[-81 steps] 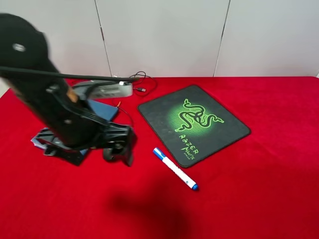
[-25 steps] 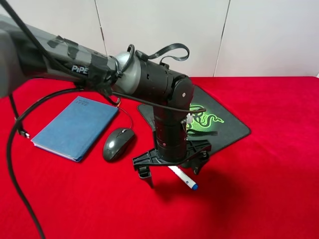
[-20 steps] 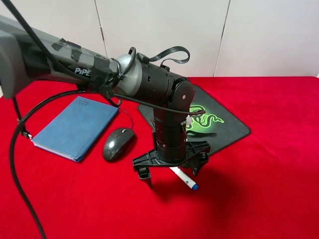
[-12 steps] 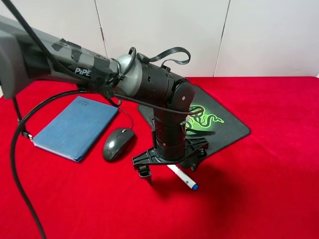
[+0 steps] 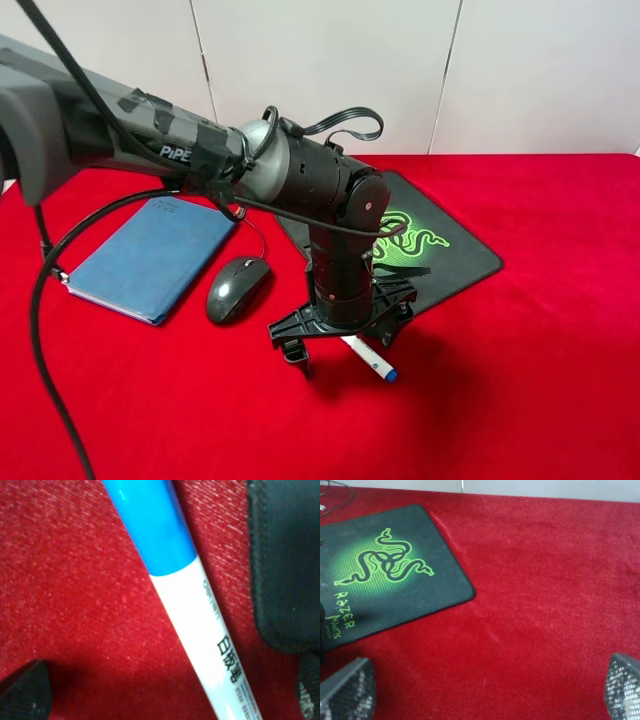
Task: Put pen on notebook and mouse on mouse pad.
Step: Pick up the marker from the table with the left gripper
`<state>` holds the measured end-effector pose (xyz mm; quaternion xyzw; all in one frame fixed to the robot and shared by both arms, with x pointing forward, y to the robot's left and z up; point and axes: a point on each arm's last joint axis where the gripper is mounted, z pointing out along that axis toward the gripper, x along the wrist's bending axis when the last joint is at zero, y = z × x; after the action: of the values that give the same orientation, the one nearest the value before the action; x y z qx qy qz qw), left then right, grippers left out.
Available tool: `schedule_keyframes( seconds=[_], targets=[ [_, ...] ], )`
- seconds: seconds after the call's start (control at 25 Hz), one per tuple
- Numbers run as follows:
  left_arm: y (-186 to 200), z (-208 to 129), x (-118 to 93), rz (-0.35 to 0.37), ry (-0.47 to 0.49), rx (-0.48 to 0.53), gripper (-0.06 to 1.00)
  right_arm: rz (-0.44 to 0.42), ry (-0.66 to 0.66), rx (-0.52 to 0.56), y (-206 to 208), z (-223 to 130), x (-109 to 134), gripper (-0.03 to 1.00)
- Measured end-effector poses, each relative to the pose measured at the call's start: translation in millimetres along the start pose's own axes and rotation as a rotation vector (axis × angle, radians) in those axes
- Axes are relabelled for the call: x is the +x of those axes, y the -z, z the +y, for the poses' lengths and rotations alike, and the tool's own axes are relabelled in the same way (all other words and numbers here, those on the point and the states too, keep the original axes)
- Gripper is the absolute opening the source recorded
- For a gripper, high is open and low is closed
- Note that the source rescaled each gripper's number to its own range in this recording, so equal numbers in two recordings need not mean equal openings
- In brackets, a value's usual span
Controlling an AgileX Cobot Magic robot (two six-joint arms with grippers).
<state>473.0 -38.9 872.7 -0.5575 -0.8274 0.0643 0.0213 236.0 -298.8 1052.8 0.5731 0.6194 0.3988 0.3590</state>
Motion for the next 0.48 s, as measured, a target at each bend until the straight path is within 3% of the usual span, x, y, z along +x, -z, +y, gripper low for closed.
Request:
schedule_keyframes(
  seconds=[0.24,0.48],
  targets=[
    [0.0,0.1,0.4,0.004,-0.002,-0.001,0.65,0.000,0.000,0.000,0.0,0.0,0.0,1.00],
    [0.0,0.1,0.4,0.004,-0.002,-0.001,0.57,0.000,0.000,0.000,0.0,0.0,0.0,1.00]
  ],
)
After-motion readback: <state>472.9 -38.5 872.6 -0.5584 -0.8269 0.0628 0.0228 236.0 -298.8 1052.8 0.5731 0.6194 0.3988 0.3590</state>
